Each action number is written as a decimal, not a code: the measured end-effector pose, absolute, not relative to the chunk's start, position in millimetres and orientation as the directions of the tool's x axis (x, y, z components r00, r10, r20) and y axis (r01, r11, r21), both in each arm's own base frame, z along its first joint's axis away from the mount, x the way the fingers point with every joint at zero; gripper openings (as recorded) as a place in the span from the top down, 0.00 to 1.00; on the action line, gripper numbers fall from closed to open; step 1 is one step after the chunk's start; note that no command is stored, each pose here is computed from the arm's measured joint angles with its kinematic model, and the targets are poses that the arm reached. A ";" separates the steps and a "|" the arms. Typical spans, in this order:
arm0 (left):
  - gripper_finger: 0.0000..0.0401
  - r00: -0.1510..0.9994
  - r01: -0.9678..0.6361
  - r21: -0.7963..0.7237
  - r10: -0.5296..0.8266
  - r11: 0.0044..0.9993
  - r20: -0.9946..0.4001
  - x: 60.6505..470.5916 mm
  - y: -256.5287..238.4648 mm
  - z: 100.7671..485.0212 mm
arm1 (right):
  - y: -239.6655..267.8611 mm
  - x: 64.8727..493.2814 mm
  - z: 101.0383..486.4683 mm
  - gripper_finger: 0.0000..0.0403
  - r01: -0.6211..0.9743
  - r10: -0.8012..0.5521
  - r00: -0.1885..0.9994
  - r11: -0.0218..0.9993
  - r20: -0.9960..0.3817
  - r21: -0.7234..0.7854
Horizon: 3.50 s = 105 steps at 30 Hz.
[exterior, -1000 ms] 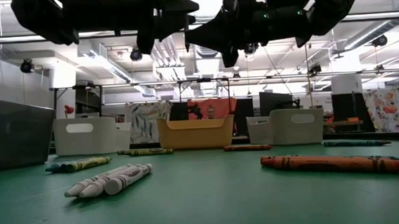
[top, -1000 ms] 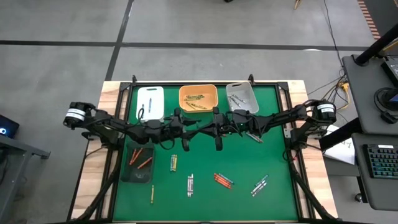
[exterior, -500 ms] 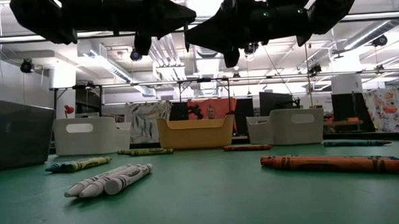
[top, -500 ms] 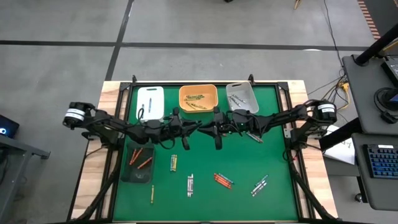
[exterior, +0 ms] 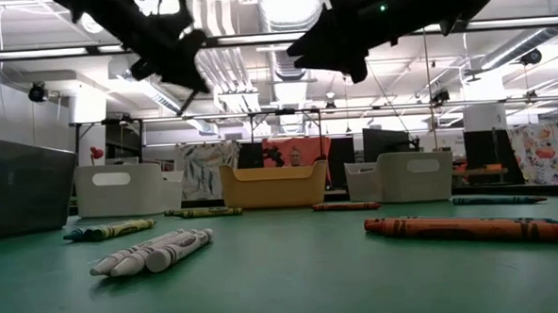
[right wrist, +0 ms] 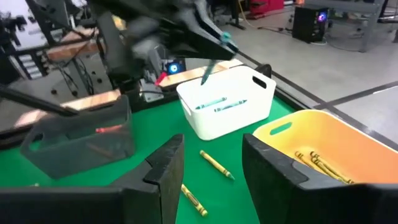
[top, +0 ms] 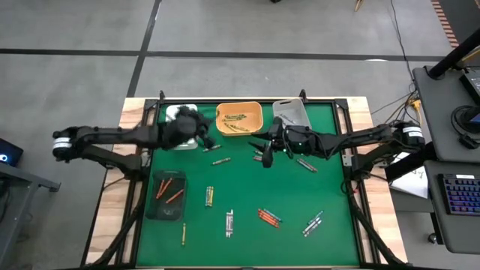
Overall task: Sort crayons
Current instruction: Put the blue crayon into the white bin, then put the green crayon into the yellow bin
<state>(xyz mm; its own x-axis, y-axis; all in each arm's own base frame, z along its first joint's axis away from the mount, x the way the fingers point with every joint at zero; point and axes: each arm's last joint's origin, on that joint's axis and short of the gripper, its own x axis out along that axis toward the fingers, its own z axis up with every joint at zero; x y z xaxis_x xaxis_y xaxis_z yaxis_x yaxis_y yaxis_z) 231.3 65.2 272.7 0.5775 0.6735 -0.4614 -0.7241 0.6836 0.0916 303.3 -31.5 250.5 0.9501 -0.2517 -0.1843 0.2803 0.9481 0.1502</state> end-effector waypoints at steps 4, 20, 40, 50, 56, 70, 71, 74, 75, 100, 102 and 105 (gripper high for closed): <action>1.00 0.310 -0.862 0.119 0.700 0.492 -0.643 207.6 101.1 266.3 | -31.3 302.8 251.3 0.65 0.279 -0.251 0.951 0.948 -0.183 0.151; 0.99 -0.139 -0.912 0.328 0.568 0.245 -0.811 191.3 173.0 199.0 | -31.1 305.2 241.0 0.67 0.293 -0.249 0.937 0.942 -0.245 0.163; 0.81 -0.154 -0.889 0.371 0.587 0.270 -0.795 197.9 168.7 194.9 | -31.0 304.5 238.3 0.67 0.307 -0.248 0.930 0.930 -0.272 0.201; 0.81 0.129 -0.867 0.249 0.676 0.432 -0.725 212.8 115.1 239.2 | -30.3 302.0 230.4 0.68 0.340 -0.230 0.907 0.895 -0.353 0.291; 0.81 0.371 -0.766 0.185 0.658 0.616 -0.656 224.2 67.4 261.9 | -27.4 301.4 228.1 0.68 0.298 -0.128 0.898 0.881 -0.420 0.368; 0.81 0.620 -0.282 0.256 0.380 0.925 -0.687 262.4 -26.8 240.4 | -2.7 291.7 266.7 0.74 0.367 -0.030 0.609 0.897 -0.793 0.248; 0.81 0.616 -0.255 0.251 0.357 0.934 -0.702 265.6 -29.1 235.7 | -1.1 289.9 269.4 0.74 0.369 -0.027 0.586 0.899 -0.810 0.237; 0.81 0.610 -0.190 0.221 0.292 0.956 -0.736 277.8 -31.9 220.9 | 2.2 283.4 275.1 0.75 0.378 -0.021 0.514 0.903 -0.857 0.205; 0.81 0.604 -0.171 0.222 0.280 0.960 -0.746 281.6 -32.1 215.5 | 3.3 281.7 276.3 0.75 0.379 -0.019 0.496 0.904 -0.868 0.197; 0.81 0.429 -0.160 0.101 0.162 0.982 -0.889 307.9 37.2 146.4 | 5.2 271.8 255.1 0.75 0.399 -0.018 0.403 0.903 -0.915 0.158; 0.81 0.421 -0.163 0.101 0.161 0.982 -0.893 308.2 37.2 143.7 | 5.2 271.4 254.1 0.75 0.400 -0.018 0.400 0.903 -0.916 0.157; 0.81 0.394 -0.169 0.106 0.166 0.980 -0.904 306.7 38.3 136.3 | 5.2 271.5 253.9 0.75 0.400 -0.019 0.401 0.903 -0.916 0.157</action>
<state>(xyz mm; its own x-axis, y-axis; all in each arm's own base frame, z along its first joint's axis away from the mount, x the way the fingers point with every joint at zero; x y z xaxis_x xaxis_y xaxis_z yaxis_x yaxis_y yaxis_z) 306.7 38.3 136.3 0.3945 0.1662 -0.9037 -0.1691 0.9798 0.1064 271.5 5.2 253.9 0.4012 -0.0186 -0.9158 0.4002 0.9029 0.1570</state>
